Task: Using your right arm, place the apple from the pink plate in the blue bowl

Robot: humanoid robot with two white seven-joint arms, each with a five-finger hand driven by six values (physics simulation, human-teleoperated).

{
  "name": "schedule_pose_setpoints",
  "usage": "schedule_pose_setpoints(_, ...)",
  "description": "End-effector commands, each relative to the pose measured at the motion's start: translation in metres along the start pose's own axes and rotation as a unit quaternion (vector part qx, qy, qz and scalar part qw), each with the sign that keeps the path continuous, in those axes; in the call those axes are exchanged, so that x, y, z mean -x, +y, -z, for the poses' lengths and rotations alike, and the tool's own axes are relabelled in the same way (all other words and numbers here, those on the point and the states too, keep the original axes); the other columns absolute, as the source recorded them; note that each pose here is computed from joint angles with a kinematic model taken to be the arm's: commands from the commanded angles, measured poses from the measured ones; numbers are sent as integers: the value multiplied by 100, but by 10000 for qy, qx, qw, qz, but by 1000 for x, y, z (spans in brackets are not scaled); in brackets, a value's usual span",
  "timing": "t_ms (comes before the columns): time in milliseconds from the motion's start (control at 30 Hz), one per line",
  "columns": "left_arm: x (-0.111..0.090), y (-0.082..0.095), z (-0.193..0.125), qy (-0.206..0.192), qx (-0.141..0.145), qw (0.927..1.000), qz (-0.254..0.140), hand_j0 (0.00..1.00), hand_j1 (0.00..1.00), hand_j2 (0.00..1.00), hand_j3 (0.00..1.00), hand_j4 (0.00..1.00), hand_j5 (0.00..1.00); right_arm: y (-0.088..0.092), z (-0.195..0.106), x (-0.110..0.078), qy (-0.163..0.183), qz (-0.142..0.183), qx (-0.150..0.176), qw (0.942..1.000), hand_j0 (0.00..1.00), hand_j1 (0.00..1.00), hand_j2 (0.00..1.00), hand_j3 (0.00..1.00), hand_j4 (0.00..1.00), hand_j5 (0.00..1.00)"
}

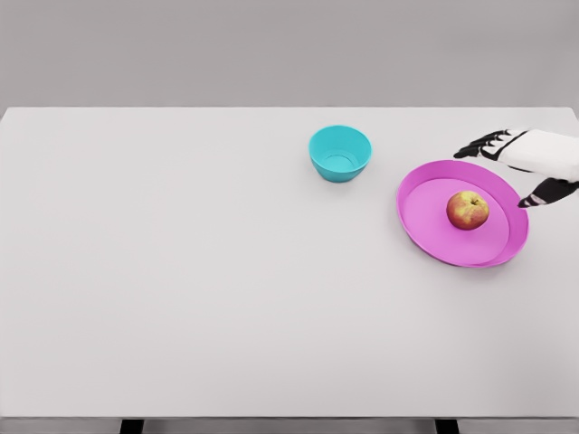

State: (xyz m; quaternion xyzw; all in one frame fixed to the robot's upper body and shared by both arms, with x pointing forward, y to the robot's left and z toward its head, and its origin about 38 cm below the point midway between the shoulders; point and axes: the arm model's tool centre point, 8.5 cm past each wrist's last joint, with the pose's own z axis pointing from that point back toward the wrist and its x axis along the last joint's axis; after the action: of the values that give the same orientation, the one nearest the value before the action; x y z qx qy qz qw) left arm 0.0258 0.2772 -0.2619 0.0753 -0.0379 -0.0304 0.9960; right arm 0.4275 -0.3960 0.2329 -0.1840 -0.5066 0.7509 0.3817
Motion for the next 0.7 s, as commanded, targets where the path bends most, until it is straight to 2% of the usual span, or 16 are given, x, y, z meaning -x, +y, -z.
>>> schedule_pose_setpoints(0,0,0,0,0,-1,10000,0,100,100,100,100,100,100,17,15,-5,-132,161,-180,9996,100,100,100,100,100,100)
schedule_pose_setpoints(267,0,0,0,0,-1,10000,0,100,100,100,100,100,100,33,22,5,-39,376,-349,9987,100,100,100,100,100,100)
schedule_pose_setpoints(400,0,0,0,0,6,10000,0,100,100,100,100,100,100,36,30,2,-107,380,-452,9982,100,100,100,100,100,100)
schedule_pose_setpoints(567,0,0,0,-7,6,10000,0,100,100,100,100,100,100,37,35,2,-116,442,-429,9980,100,100,100,100,100,100)
schedule_pose_setpoints(667,0,0,0,0,6,10000,0,100,100,100,100,100,100,41,42,-1,-183,401,-587,9973,100,100,100,100,100,100)
